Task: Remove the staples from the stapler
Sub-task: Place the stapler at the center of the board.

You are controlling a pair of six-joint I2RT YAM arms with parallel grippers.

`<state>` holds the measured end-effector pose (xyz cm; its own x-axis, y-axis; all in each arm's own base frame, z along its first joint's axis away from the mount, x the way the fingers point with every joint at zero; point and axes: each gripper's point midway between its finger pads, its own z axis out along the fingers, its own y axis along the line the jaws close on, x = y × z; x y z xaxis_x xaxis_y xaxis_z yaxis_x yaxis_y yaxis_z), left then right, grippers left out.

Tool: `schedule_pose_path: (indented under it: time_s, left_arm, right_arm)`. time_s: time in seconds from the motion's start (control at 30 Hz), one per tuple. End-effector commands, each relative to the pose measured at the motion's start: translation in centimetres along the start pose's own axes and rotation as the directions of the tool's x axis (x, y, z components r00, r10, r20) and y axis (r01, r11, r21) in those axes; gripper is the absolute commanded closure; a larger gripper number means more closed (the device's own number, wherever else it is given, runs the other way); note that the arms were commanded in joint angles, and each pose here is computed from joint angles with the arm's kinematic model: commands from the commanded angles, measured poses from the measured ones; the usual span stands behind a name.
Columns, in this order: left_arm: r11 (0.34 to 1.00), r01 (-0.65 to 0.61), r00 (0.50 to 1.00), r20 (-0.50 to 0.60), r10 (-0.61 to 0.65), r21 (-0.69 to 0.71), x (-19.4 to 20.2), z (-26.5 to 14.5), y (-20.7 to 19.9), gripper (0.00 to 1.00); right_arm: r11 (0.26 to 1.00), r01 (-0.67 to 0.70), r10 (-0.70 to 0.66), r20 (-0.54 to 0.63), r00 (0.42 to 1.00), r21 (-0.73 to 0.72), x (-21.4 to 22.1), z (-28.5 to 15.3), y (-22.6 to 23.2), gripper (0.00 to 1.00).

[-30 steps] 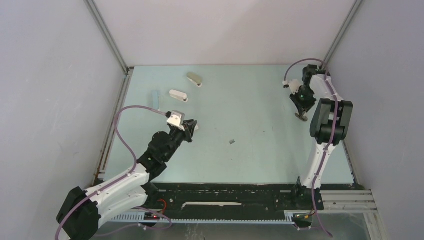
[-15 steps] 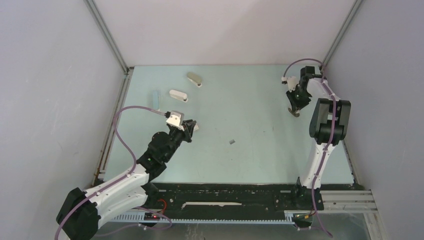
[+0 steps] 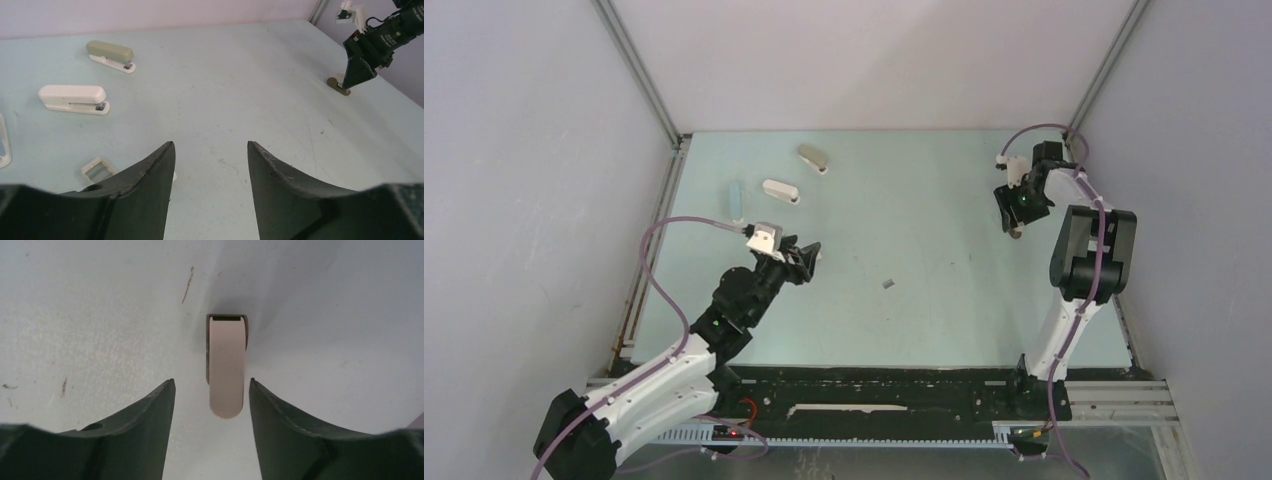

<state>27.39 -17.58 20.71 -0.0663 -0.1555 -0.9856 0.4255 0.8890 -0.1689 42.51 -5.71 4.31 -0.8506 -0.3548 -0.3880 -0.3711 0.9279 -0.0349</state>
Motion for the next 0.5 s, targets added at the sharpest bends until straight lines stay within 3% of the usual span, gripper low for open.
schedule_pose_path:
  time_s: [0.0, 0.17, 0.33, 0.47]
  left_arm:
    - [0.998, 0.056, 0.998, 0.04, -0.056, 0.004, -1.2, -0.4, -0.1, 0.37]
    - [0.993, 0.117, 0.992, 0.048, -0.118, 0.011, -2.4, -0.8, -0.5, 0.25]
    - [0.982, 0.19, 0.982, 0.02, -0.19, 0.02, -2.7, -1.0, -1.0, 0.01]
    - [0.97, 0.236, 0.972, -0.011, -0.235, 0.057, -2.6, -1.1, -1.8, 0.0]
  right_arm:
    - [0.999, -0.016, 0.011, 0.146, 0.989, 0.034, -2.8, -4.4, -0.2, 0.32]
    - [1.0, 0.002, -0.008, 0.204, 0.979, 0.029, -3.2, -7.4, 0.4, 0.27]
    - [0.998, 0.05, -0.04, 0.276, 0.96, -0.029, -3.3, -11.3, 2.8, 0.26]
    - [0.974, 0.128, -0.044, 0.402, 0.915, -0.185, -3.9, -15.2, 7.6, 0.26]
